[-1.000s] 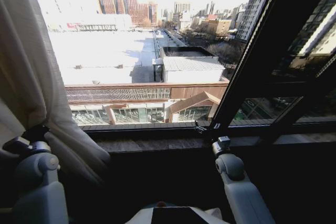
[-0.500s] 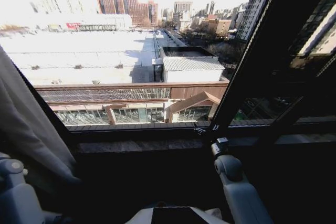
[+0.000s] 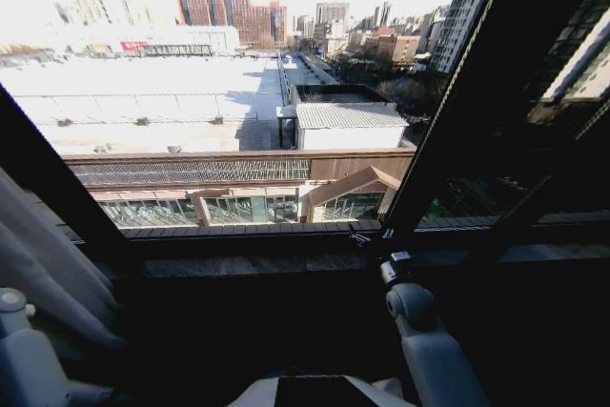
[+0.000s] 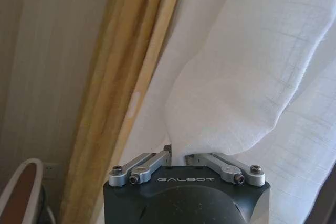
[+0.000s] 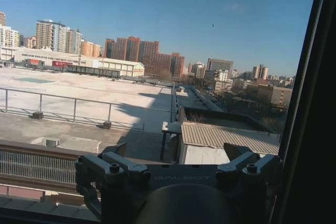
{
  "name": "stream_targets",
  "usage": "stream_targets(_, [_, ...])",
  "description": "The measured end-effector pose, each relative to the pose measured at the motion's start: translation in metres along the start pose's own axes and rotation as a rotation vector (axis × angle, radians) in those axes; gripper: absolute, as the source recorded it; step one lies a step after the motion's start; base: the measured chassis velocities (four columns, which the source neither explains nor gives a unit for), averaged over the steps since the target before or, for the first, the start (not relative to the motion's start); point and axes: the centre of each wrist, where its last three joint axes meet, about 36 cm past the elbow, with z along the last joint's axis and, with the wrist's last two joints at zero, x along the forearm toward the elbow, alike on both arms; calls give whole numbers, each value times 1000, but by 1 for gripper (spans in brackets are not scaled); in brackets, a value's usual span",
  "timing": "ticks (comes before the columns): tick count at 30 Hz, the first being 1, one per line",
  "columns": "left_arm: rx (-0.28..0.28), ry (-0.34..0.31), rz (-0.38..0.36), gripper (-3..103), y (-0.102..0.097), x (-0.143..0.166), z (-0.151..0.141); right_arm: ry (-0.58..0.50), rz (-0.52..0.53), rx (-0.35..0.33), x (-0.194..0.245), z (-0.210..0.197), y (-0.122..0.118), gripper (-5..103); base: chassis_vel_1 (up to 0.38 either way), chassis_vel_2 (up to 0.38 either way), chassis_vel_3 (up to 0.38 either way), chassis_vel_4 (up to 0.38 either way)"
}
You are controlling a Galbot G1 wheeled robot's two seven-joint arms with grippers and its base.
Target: Open the curtains by pulling them apart, changing their state from closed to fully open.
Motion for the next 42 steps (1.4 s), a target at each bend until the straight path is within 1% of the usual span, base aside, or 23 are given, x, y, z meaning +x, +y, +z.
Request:
stream_targets(1, [0,0,0,0,0,0,0,0,0,0,0,0,0,100,0,0,0,0])
stream_targets(5, [-130,14,293,22,-6,37,2,-5,1,1,0,1,-1,100,0,0,0,0])
stream_targets(6, [-130,14,293,22,-6,37,2,-5,1,1,0,1,-1,100,0,0,0,0])
stream_targets(7, [-161,11,359,22,-6,43,2,-6,2,1,0,0,-1,100,0,0,0,0])
stream_targets(10, [-250,2,578,38,-5,61,2,-10,6,1,1,-1,-5,100,0,0,0,0])
stream_targets(11, [-250,2,578,38,-5,61,2,-10,6,1,1,-1,-5,100,0,0,0,0])
stream_targets(13, [-284,0,685,49,-6,77,1,-11,8,-2,2,-2,-9,100,0,0,0,0])
stream_targets(15, [-290,4,700,49,-6,83,0,-12,9,-4,2,-2,-10,100,0,0,0,0])
stream_targets(19, [-319,41,735,72,-2,118,1,-17,12,-7,1,-4,-15,100,0,0,0,0])
stream_targets(20, [-319,41,735,72,-2,118,1,-17,12,-7,1,-4,-15,100,0,0,0,0])
stream_targets(21, [-322,47,729,77,-2,126,2,-20,13,-7,1,-5,-16,100,0,0,0,0])
stream_targets(22, [-320,50,691,84,-3,136,4,-21,12,-6,0,-6,-17,100,0,0,0,0])
stream_targets(23, [-311,47,645,84,-5,143,7,-22,12,-6,0,-6,-17,100,0,0,0,0])
stream_targets(24, [-311,47,645,84,-5,143,7,-22,12,-6,0,-6,-17,100,0,0,0,0])
stream_targets(26, [-271,32,509,93,-16,157,11,-18,8,-8,-1,-5,-16,100,0,0,0,0])
stream_targets(27, [-255,30,474,97,-19,163,11,-15,6,-9,-2,-4,-15,100,0,0,0,0])
stream_targets(30, [-225,55,455,100,-26,183,10,-9,-1,-13,-2,-2,-12,100,0,0,0,0])
stream_targets(33, [-215,110,531,100,-31,209,11,-5,-7,-14,-2,0,-10,100,0,0,0,0])
stream_targets(34, [-213,129,590,100,-32,216,12,-5,-9,-15,-2,0,-9,100,0,0,0,0])
stream_targets(35, [-213,129,590,100,-32,216,12,-5,-9,-15,-2,0,-9,100,0,0,0,0])
stream_targets(39, [-200,123,851,100,-34,223,23,-14,-14,-14,-1,-6,-8,100,0,0,0,0])
stream_targets(40, [-200,123,851,100,-34,223,23,-14,-14,-14,-1,-6,-8,100,0,0,0,0])
stream_targets(42, [-215,103,943,100,-35,220,31,6,-14,-7,2,-16,-10,100,0,0,0,0])
